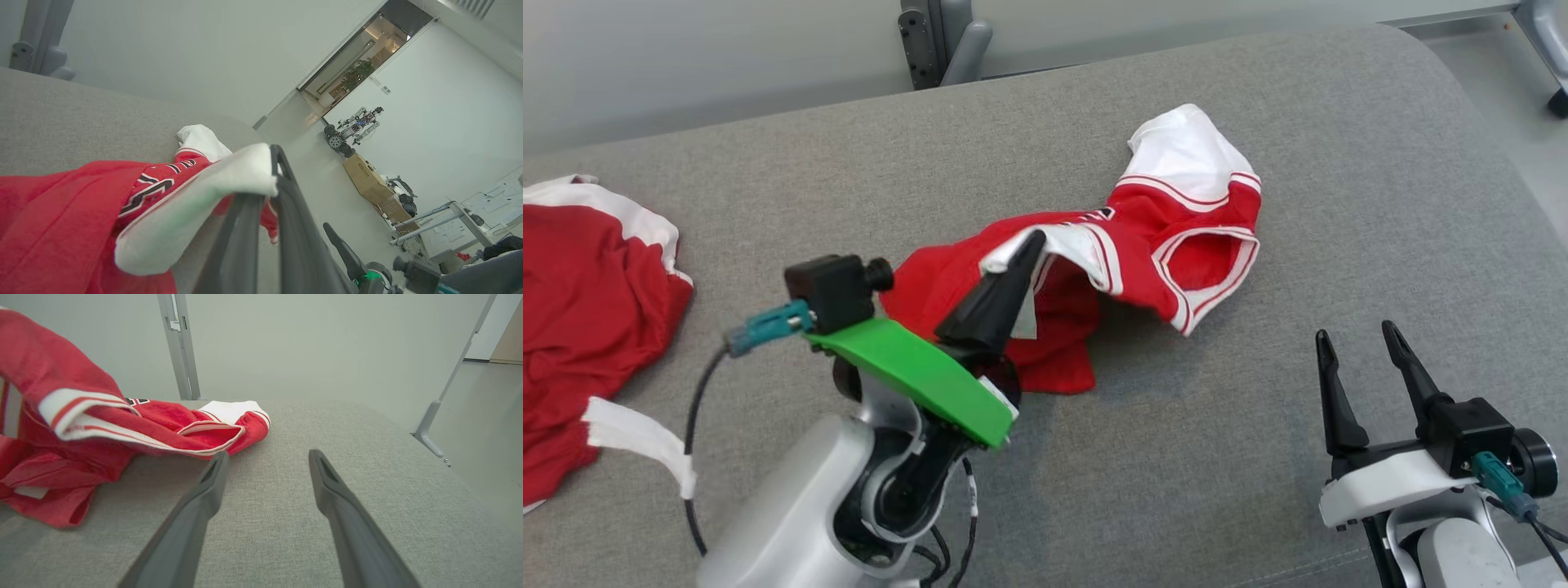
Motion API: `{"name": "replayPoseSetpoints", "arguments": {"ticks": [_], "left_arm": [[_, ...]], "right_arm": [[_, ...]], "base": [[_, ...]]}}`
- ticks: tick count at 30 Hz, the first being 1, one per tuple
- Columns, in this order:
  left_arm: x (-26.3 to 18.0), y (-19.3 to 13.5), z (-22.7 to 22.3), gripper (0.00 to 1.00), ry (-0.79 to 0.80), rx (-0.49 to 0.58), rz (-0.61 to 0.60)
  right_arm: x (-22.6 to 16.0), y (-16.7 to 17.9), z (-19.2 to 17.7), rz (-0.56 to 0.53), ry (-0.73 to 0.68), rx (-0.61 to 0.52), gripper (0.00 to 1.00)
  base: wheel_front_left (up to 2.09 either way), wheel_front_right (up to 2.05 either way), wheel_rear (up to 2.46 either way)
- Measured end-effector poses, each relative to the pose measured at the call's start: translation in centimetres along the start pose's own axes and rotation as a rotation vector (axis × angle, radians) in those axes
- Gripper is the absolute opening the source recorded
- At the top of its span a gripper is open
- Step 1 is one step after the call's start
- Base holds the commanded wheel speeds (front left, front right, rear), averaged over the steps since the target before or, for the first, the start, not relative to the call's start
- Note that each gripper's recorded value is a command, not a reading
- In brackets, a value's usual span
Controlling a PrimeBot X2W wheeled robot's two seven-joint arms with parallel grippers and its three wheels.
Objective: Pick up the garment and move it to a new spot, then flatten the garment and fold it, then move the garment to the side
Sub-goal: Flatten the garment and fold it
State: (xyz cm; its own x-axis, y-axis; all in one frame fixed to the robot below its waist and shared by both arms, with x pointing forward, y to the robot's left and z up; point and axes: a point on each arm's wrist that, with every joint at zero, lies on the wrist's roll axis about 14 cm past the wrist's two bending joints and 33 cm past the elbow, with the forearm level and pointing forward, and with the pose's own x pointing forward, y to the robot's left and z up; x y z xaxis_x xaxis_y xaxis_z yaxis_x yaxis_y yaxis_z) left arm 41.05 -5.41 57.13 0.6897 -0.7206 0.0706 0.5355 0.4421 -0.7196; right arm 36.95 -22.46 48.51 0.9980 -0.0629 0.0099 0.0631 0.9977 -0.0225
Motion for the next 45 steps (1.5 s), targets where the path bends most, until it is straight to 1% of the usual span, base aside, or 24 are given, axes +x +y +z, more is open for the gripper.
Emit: {"name": "replayPoseSetpoints", "arguments": {"ticks": [3,8,15,21,23,26,29,32,34,38,41,43,45], "left_arm": [[-0.1,-1.2,4.0,0.00,-0.101,-0.010,-0.017],[-0.9,-2.1,10.3,0.00,-0.260,0.017,-0.015],[-2.6,-3.0,16.9,0.00,-0.390,0.104,0.000],[-3.2,-4.6,20.2,0.00,-0.453,0.175,0.001],[-3.1,-5.1,20.5,0.00,-0.455,0.192,-0.003],[-2.4,-6.7,21.0,0.00,-0.459,0.227,-0.025],[-0.9,-8.2,20.4,0.00,-0.442,0.246,-0.048],[1.4,-8.1,18.0,0.00,-0.385,0.233,-0.037],[3.1,-7.2,15.8,0.00,-0.345,0.221,-0.004],[6.2,-4.7,10.1,0.00,-0.225,0.210,0.064],[7.5,-2.0,5.6,0.00,-0.124,0.212,0.124],[8.1,-0.9,3.2,0.00,-0.064,0.213,0.139],[8.6,-1.3,0.6,0.00,-0.002,0.205,0.106]], "right_arm": [[-0.2,-0.1,0.1,-0.002,-0.002,0.001,1.00],[0.0,0.5,0.3,0.013,-0.009,0.005,1.00],[0.4,1.1,0.3,0.033,-0.013,0.009,1.00],[0.5,1.9,-0.2,0.053,0.003,0.021,1.00],[0.5,2.0,-0.3,0.057,0.004,0.022,1.00],[0.7,2.3,-0.4,0.067,0.006,0.025,1.00],[0.9,2.5,-0.4,0.072,0.007,0.026,1.00],[1.3,2.7,-0.4,0.077,0.003,0.032,1.00],[1.4,2.9,-0.5,0.081,0.009,0.034,1.00],[1.8,2.9,-0.7,0.081,0.012,0.038,1.00],[2.3,2.8,-0.5,0.078,0.006,0.044,1.00],[2.6,2.7,-0.4,0.075,0.001,0.051,1.00],[2.7,2.3,-0.4,0.063,0.003,0.060,1.00]], "base": [[0.00,0.00,0.00],[0.00,0.00,0.00],[0.00,0.00,0.00],[0.00,0.00,0.00],[0.00,0.00,0.00],[0.00,0.00,0.00],[0.00,0.00,0.00],[0.00,0.00,0.00],[0.00,0.00,0.00],[0.00,0.00,0.00],[0.00,0.00,0.00],[0.00,0.00,0.00],[0.00,0.00,0.00]]}}
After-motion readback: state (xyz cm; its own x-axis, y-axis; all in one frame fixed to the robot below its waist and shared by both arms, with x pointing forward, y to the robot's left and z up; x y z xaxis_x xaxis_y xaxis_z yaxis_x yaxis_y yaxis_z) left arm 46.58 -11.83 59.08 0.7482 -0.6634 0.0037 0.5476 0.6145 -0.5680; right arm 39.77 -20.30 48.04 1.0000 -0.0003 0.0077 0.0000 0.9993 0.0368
